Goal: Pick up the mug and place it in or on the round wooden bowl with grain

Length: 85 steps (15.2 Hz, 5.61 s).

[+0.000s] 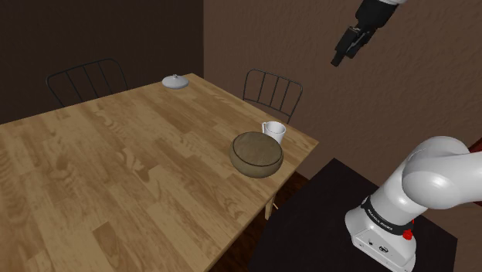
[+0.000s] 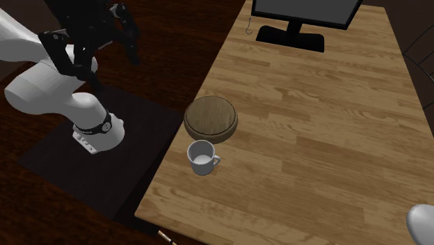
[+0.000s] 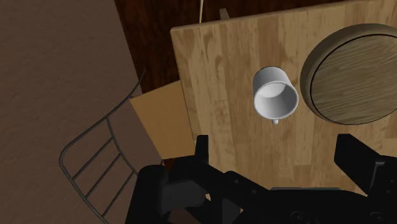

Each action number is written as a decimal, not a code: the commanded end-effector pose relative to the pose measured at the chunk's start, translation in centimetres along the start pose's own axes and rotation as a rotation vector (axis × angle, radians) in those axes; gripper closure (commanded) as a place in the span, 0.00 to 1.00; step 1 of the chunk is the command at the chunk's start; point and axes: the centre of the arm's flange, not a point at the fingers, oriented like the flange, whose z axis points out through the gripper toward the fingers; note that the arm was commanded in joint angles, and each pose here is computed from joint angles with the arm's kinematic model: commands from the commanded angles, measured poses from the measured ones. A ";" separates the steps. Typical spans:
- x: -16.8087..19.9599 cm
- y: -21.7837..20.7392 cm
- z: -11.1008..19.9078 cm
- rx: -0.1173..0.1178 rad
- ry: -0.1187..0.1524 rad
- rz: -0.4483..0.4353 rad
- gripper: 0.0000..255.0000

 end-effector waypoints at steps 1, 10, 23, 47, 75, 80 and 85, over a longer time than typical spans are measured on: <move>0.0 0.0 0.0 0.000 0.000 0.000 0.00; 3.4 -0.7 11.6 0.048 -0.082 0.157 0.00; 6.7 -2.0 28.8 0.117 -0.201 0.384 0.00; 6.4 -3.0 35.5 0.128 -0.220 0.422 1.00; 9.0 -1.6 23.2 0.128 -0.220 0.422 1.00; 9.6 -1.3 20.6 0.128 -0.220 0.422 1.00; 9.8 -2.3 18.5 0.128 -0.220 0.422 1.00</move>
